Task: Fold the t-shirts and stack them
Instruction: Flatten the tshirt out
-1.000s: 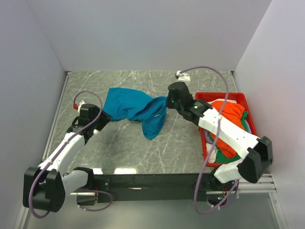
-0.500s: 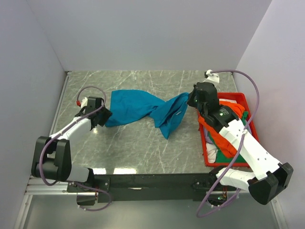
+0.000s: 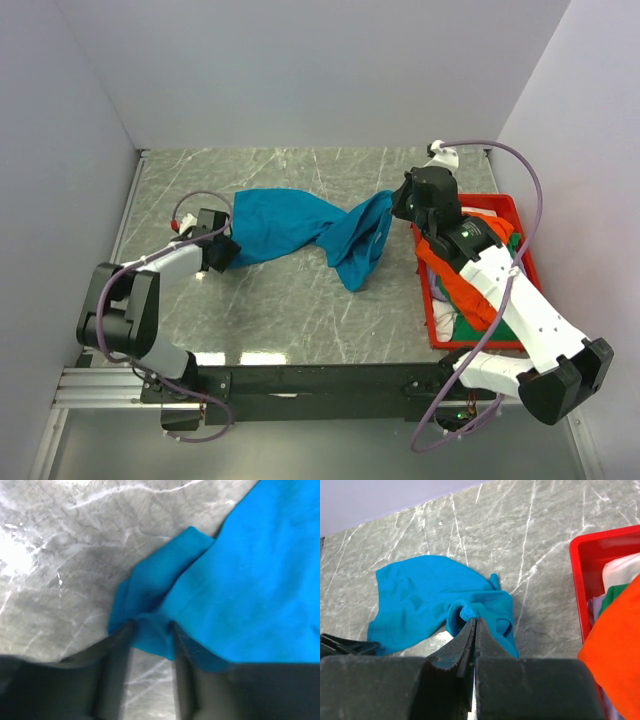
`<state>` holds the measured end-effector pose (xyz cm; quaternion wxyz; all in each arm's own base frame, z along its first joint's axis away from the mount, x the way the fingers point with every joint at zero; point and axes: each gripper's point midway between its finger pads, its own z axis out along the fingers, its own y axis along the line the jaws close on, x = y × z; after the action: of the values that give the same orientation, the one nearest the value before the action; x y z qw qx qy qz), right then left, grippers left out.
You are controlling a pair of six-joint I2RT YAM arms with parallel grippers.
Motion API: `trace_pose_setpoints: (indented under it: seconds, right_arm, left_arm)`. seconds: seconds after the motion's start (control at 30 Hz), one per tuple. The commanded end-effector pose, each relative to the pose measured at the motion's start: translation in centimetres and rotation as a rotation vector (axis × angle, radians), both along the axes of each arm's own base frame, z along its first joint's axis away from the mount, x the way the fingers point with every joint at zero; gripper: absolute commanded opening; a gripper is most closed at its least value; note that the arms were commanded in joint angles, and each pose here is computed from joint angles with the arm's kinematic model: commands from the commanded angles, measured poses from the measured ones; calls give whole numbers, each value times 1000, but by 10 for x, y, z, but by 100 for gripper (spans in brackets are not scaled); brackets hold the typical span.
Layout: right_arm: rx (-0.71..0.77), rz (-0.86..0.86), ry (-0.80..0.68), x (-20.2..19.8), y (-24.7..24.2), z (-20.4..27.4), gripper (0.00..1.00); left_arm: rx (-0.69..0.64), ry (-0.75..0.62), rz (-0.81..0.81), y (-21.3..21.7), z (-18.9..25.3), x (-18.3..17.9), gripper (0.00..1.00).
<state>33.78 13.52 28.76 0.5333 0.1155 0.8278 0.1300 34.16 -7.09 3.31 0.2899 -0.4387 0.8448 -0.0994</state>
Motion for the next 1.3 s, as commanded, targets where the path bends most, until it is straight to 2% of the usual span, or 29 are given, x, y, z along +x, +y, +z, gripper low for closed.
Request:
trace_pose_setpoints:
  seconds: [0.0, 0.07, 0.1, 0.2, 0.37, 0.43, 0.63, 0.73, 0.87, 1.03, 1.1, 1.13, 1.2, 1.23, 1.27]
  right_arm:
    - [36, 3, -86, 10, 3, 35, 0]
    - [36, 3, -95, 12, 3, 40, 0]
    - [34, 1, -91, 13, 3, 40, 0]
    - [37, -2, -105, 15, 2, 48, 0]
    - [55, -20, -156, 9, -8, 73, 0]
    - [57, -34, -174, 5, -14, 81, 0]
    - [83, -88, -267, -19, -41, 123, 0]
    - [102, -98, -310, -34, -50, 141, 0]
    - [118, -100, -347, -40, -54, 155, 0]
    - [122, -92, -351, -8, -45, 155, 0]
    - [155, -36, -356, 19, -30, 158, 0]
    - [183, -36, -384, 29, -33, 172, 0]
    - [218, 17, -382, 59, -20, 174, 0]
    - [252, 18, -428, 66, -25, 199, 0]
    - [261, 24, -409, 85, -22, 194, 0]
  left_arm:
    - [14, -13, -10, -2, -6, 10, 38]
    - [10, -21, -21, -5, -2, 15, 30]
    - [13, -23, -23, -5, 0, 16, 18]
    - [40, -53, -25, -1, 20, 24, 1]
    - [89, -150, -12, 10, 84, 26, 1]
    - [92, -244, 1, 15, 128, 24, 1]
    - [149, -426, 47, 42, 226, -9, 1]
    - [173, -498, 75, 56, 258, -26, 1]
    - [189, -553, 96, 69, 280, -35, 1]
    - [185, -538, 107, 80, 280, -12, 1]
    - [186, -538, 117, 87, 280, 13, 0]
    - [181, -572, 131, 91, 297, 24, 0]
    - [182, -533, 128, 98, 290, 56, 0]
    - [180, -580, 153, 108, 319, 68, 0]
    - [159, -573, 127, 106, 323, 77, 0]
